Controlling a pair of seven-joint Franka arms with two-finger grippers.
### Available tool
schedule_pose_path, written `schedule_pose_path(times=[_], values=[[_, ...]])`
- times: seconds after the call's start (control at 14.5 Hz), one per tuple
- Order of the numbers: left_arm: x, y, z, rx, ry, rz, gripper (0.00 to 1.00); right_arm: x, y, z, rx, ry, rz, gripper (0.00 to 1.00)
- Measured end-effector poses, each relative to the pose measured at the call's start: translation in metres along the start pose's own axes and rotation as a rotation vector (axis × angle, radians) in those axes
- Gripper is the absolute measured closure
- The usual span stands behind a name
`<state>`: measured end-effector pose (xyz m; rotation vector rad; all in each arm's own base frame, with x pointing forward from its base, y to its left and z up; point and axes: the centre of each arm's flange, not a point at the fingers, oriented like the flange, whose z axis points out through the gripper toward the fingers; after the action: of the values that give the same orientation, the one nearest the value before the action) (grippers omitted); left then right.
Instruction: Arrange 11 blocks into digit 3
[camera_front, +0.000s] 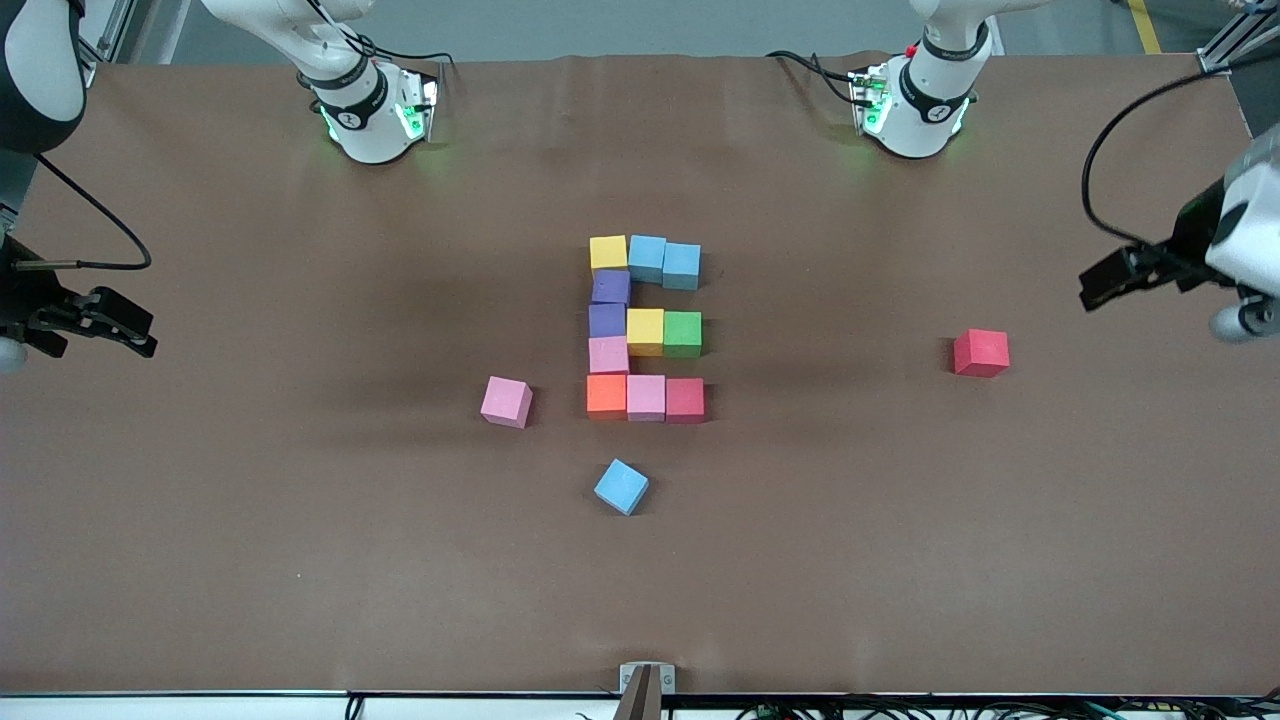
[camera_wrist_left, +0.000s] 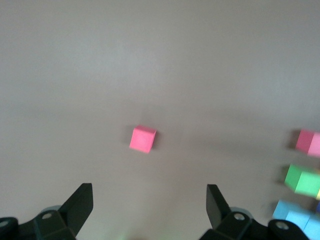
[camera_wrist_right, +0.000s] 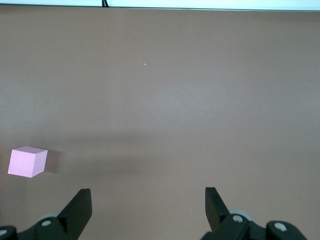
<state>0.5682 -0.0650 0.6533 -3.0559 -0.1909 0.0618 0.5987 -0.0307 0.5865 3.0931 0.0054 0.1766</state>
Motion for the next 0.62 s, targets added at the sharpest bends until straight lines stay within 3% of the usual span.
schedule_pose_path(times=[0.34, 0.62], values=[[-0.048, 0.000, -0.002, -0.044, -0.062, 0.055, 0.00, 0.002, 0.001, -0.009, -0.001, 0.016, 0.002, 0.00], [-0.057, 0.008, 0.012, -0.037, -0.086, 0.073, 0.00, -0.001, 0.002, -0.005, 0.000, -0.017, 0.003, 0.00]])
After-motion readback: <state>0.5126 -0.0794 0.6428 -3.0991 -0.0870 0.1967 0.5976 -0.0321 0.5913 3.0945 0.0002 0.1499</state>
